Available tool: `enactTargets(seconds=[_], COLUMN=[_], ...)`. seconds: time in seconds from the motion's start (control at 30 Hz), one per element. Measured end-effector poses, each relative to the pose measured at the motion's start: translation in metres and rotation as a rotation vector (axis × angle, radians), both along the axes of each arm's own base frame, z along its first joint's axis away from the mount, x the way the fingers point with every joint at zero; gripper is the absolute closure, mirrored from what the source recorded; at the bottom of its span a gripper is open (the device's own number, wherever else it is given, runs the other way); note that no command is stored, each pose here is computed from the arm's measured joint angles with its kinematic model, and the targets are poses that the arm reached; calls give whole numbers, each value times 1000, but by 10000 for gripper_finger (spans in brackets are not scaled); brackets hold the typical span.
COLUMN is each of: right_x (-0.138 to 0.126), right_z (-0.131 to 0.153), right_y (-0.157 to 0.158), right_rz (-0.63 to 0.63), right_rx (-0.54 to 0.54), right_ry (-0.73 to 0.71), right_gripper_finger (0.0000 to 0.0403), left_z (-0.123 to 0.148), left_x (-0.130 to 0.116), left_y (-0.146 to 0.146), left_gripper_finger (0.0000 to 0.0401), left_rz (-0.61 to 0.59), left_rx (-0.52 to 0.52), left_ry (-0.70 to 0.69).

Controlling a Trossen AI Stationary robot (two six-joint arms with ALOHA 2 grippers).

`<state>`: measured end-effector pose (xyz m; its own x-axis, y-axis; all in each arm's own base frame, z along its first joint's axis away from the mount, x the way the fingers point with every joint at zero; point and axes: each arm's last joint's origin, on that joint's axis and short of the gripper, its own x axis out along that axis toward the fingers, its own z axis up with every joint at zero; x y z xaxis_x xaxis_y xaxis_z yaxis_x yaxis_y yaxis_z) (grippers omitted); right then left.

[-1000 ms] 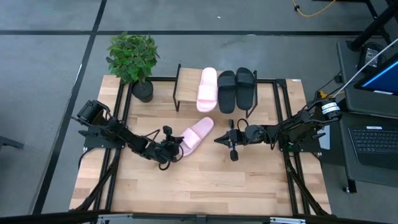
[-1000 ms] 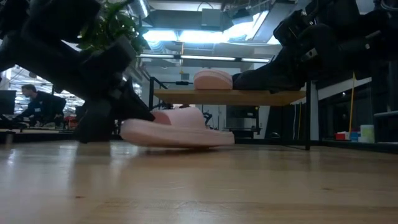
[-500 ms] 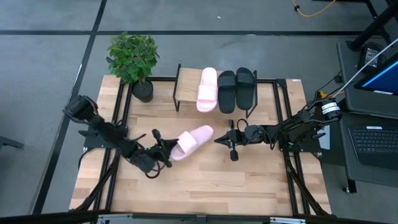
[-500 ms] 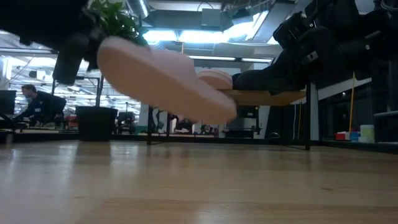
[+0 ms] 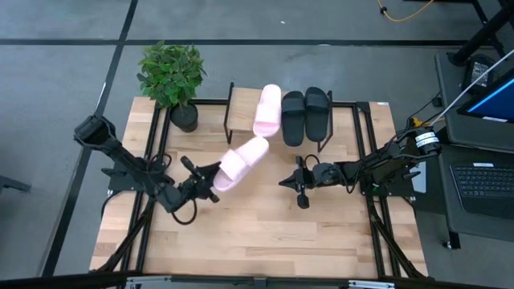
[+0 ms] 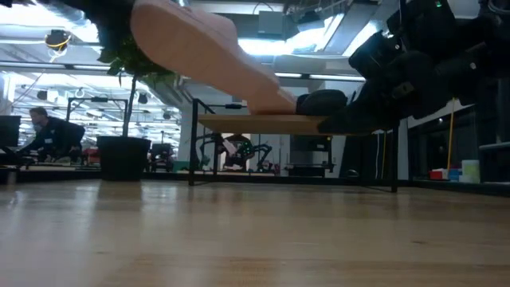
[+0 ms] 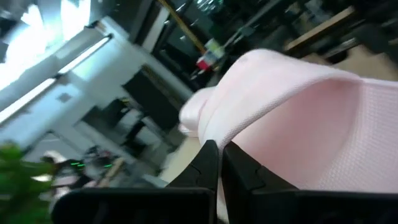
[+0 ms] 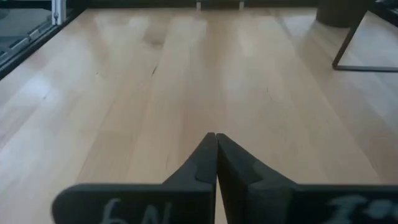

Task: Pick and place slides into the shelf
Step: Put the pink slide on the shelf

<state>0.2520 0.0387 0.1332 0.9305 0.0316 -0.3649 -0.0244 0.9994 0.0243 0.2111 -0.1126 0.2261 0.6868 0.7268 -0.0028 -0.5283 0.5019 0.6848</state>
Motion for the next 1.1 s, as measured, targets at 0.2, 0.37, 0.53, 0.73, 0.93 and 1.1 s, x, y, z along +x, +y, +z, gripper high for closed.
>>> enactTargets(seconds=[0.2, 0.37, 0.53, 0.73, 0.93, 1.1], right_x=[0, 0, 0, 0, 1, 1], right_z=[0, 0, 0, 0, 2, 2], right_y=[0, 0, 0, 0, 0, 0], right_rz=[2, 2, 2, 2, 2, 5], right_rx=[-4, -7, -7, -7, -5, -12], right_ry=[-3, -3, -3, -3, -19, -27], right_gripper_finger=[393, 393, 393, 393, 393, 393], left_z=[31, 42, 42, 42, 42, 47], left_x=[18, 24, 24, 26, 35, 43], left_y=[8, 3, 4, 18, 44, 74], left_gripper_finger=[401, 401, 401, 401, 401, 401], left_rz=[14, -82, -42, 133, 223, 326], left_rx=[50, 48, 55, 99, 104, 91], left_ry=[21, -8, 7, 89, 100, 84])
